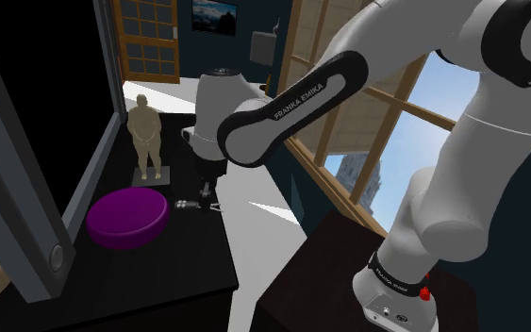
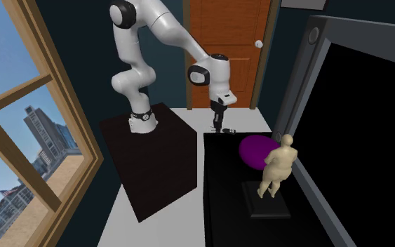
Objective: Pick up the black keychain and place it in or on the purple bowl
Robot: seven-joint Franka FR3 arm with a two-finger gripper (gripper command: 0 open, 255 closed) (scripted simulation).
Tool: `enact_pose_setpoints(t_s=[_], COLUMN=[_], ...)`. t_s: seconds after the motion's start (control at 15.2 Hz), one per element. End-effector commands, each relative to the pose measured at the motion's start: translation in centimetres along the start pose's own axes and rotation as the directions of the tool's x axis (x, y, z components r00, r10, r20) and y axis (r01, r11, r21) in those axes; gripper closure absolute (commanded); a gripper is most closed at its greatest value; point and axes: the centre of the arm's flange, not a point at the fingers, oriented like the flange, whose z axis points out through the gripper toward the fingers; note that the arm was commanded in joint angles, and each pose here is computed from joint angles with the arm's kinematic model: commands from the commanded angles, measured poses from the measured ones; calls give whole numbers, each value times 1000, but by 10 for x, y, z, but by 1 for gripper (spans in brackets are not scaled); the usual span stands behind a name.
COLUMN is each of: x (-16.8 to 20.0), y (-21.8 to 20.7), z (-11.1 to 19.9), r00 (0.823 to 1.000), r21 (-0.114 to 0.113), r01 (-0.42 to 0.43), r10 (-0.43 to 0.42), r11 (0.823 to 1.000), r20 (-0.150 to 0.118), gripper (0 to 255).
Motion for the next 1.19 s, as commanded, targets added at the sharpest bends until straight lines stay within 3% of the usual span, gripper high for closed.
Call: enact_pose_setpoints(t_s=[0.0,0.33,1.12], x=[1,3,160], y=[0,1,17], z=[-11,-36,-32], r00=[1000,1000,1000], r21=[0,0,0], r01=[0,0,0], r10=[0,0,0], r11=[1000,1000,1000], r20=[1,1,1], gripper=[255,255,255])
